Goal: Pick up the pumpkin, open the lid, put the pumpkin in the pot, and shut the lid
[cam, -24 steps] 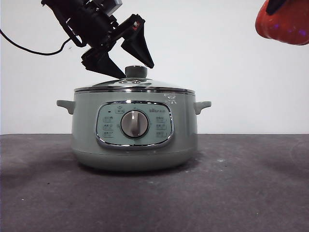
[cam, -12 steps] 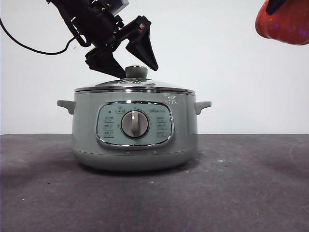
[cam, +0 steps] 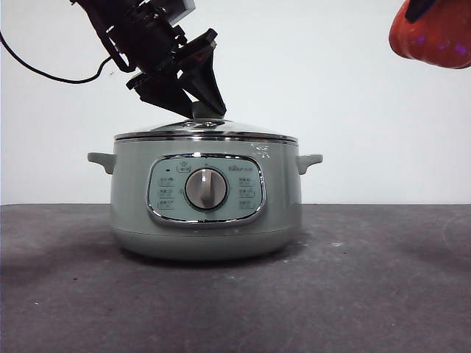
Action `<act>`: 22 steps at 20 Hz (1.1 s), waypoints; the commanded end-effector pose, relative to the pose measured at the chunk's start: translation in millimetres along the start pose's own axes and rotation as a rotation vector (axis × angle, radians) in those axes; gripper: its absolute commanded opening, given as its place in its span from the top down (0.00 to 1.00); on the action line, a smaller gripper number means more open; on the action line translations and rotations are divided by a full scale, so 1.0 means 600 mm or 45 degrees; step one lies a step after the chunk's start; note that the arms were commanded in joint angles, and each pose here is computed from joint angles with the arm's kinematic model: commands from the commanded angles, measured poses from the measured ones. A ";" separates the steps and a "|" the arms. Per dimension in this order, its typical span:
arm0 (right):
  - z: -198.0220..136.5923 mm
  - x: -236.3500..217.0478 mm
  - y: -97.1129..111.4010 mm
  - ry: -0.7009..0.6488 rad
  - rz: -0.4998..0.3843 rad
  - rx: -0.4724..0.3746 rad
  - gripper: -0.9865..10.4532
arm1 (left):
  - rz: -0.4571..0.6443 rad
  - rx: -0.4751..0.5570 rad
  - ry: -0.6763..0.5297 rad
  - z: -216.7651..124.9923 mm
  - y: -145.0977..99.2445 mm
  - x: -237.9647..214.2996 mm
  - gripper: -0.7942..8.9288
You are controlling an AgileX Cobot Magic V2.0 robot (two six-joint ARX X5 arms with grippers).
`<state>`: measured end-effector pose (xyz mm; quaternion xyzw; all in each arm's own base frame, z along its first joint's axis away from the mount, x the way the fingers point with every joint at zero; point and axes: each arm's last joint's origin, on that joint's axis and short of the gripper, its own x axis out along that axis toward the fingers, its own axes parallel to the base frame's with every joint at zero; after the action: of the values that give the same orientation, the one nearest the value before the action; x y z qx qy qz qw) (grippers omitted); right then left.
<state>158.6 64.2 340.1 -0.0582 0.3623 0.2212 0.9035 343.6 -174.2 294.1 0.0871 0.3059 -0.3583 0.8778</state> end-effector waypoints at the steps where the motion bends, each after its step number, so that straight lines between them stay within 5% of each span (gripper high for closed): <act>1: 0.001 -0.001 0.000 -0.009 0.002 0.006 0.92 | -0.016 -0.009 -0.002 -0.002 -0.001 0.004 0.93; 11: 0.005 0.000 0.000 -0.037 0.001 0.003 0.92 | 0.020 0.057 -0.227 0.043 -0.026 -0.106 0.93; 22: 0.101 0.110 0.035 -0.132 0.227 -0.077 0.92 | 0.157 0.089 -0.406 0.000 -0.115 -0.418 0.93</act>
<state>227.0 119.7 339.4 -0.0455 0.3148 0.3129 0.8950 161.2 -82.4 442.6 0.0822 0.1686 -0.3251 0.9269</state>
